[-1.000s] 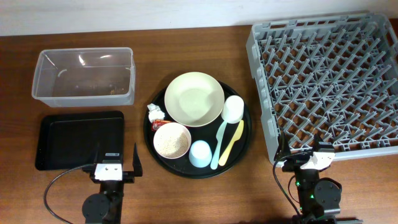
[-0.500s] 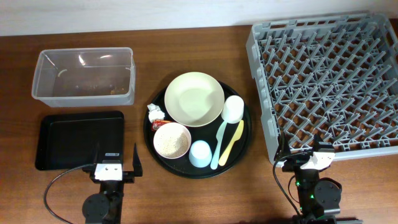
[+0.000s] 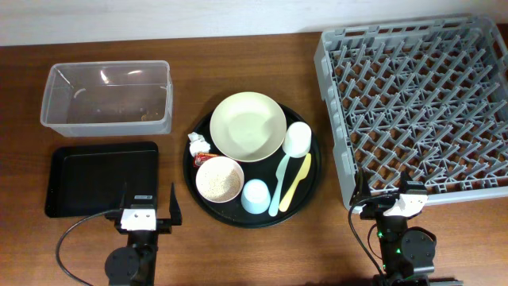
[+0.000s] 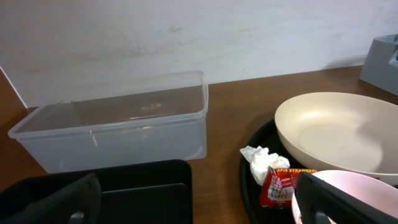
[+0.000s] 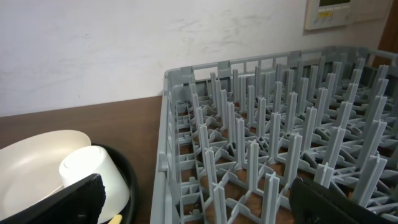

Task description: Sort waste into correct bins and load items into the dishwasher rack

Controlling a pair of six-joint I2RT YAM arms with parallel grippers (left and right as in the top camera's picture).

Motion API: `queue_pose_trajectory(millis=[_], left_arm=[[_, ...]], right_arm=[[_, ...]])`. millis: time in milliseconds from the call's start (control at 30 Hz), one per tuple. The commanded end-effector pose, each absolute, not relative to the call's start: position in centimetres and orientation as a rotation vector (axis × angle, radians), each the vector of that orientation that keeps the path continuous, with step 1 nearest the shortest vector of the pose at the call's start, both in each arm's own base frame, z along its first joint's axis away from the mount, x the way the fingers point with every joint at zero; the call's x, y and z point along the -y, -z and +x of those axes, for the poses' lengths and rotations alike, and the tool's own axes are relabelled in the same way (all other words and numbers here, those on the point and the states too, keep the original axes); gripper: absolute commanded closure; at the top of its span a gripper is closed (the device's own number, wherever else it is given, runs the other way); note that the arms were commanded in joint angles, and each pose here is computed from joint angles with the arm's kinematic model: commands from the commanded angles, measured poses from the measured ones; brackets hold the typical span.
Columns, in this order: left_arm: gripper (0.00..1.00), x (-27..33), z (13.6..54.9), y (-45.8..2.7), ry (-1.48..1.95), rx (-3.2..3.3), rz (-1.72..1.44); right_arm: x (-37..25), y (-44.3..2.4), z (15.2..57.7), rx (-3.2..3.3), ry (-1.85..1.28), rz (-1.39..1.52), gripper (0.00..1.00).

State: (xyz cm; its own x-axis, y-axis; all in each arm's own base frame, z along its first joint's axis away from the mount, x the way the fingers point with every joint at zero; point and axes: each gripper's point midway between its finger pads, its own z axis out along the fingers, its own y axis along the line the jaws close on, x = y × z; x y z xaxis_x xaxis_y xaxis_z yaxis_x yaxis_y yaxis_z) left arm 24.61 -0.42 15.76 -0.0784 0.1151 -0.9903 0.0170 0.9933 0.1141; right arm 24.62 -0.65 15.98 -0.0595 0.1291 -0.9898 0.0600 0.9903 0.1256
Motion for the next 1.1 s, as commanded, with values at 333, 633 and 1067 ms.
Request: queue_pose_trajectory(millis=[333, 633, 1067], left_arm=[[0.01, 0.2, 24.6, -15.7, -0.096, -1.646, 0.103], [0.01, 1.8, 24.6, -16.9, -0.023, -1.591, 0.168], [0.01, 1.8, 22.9, -26.3, -0.110, -1.349, 0.221]], right_arm=[[0.8, -15.7, 24.6, -1.638, -0.059, 0.155, 0.02], [-3.3, -16.5, 24.4, -1.620, -0.252, -0.028, 0.02], [-4.0, -23.5, 23.9, -1.673, -0.281, -0.066, 0.02]])
